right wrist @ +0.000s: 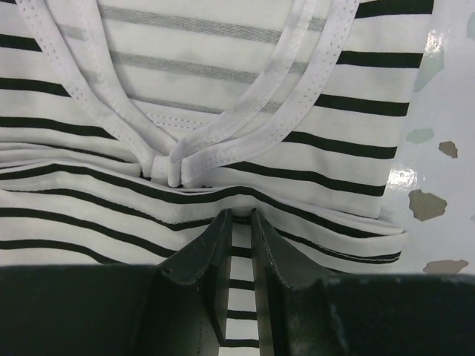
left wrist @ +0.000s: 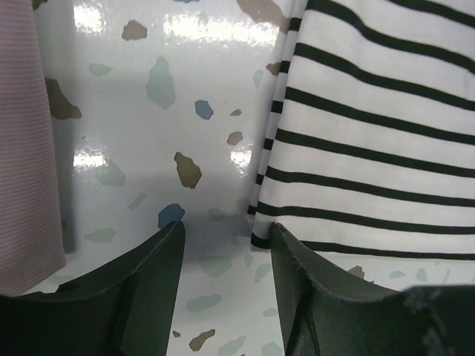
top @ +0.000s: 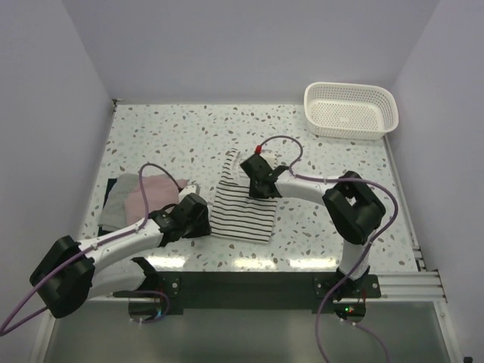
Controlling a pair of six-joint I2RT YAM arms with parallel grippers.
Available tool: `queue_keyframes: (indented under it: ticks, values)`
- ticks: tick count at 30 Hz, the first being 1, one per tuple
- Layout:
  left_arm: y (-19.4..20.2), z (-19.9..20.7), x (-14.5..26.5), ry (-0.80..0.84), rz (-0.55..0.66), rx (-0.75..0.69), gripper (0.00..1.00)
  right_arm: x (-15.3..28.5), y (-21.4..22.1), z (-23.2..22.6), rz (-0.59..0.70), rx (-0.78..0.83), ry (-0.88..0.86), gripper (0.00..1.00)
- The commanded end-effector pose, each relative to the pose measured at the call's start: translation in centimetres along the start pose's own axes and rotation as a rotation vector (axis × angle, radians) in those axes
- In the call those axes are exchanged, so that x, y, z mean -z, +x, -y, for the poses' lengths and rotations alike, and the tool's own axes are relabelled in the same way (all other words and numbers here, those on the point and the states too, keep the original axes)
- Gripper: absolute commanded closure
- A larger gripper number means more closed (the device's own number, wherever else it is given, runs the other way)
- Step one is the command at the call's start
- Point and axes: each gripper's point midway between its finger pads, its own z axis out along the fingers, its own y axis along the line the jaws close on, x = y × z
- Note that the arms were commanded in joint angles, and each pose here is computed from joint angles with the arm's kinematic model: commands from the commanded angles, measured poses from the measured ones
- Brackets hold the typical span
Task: Fold and stack the tank tops
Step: Fold the tank top
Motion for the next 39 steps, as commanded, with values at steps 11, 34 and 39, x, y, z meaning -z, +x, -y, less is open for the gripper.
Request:
queue_keyframes:
  ticks: [11,34,39]
  values:
    - [1.5,0.1,-1.5,0.075,-0.026,0.017,0.47,6.1,-3.3,1.4,0.078,0.014,-0.038,0.57]
    - [6.1,-2.2,-1.1,0.028,-0.165,0.157,0.54,11.4,13.4,4.5,-0.151,-0.291,-0.2,0.51]
    - [6.4,-2.6,-1.4,0.014,-0.168,0.161,0.56,10.8,13.8,4.0,-0.16,-0.353,-0.222,0.5]
